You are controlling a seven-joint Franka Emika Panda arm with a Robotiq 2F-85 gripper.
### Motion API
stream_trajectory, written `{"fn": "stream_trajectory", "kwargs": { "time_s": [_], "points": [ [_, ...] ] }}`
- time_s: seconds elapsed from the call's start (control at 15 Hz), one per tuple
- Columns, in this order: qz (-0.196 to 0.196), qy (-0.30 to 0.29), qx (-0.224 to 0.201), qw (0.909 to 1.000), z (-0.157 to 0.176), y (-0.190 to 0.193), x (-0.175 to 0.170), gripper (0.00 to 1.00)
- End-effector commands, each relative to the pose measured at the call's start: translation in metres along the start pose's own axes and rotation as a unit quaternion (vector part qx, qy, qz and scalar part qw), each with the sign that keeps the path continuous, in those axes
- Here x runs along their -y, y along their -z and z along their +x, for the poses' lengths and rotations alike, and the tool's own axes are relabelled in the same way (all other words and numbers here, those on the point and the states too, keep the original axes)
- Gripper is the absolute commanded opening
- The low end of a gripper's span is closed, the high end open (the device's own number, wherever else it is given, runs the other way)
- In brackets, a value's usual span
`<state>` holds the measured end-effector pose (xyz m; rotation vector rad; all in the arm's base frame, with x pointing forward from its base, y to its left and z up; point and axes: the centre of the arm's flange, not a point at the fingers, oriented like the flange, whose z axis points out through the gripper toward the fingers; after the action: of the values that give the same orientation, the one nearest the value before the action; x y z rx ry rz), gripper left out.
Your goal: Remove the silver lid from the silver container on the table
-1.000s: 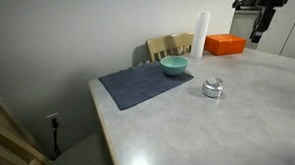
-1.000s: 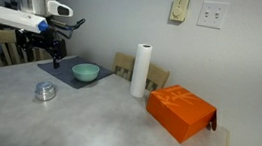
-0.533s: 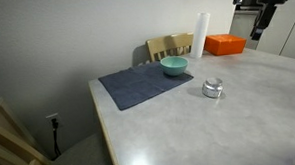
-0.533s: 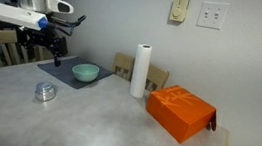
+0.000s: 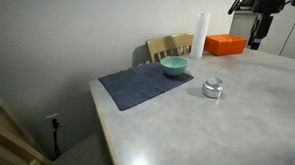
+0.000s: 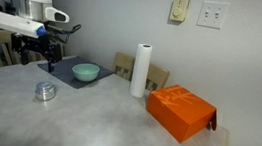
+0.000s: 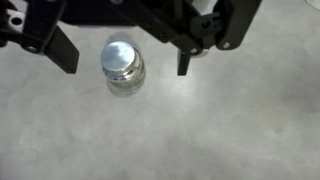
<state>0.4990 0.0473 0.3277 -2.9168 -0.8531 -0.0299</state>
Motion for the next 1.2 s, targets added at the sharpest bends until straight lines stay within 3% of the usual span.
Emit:
{"fn": "stream_trajectory", "kwargs": {
  "time_s": [0.0, 0.67, 0.93, 1.13],
  "points": [
    [0.021, 0.016, 0.031, 0.9992, 0.019, -0.024, 0.003, 1.00],
    [0.045, 0.070, 0.075, 0.9937, 0.076, -0.128, 0.029, 1.00],
    [0.032, 0.093, 0.084, 0.9916, 0.092, -0.149, 0.038, 1.00],
    [0.000, 0.112, 0.091, 0.9895, 0.104, -0.157, 0.049, 1.00]
  ]
}}
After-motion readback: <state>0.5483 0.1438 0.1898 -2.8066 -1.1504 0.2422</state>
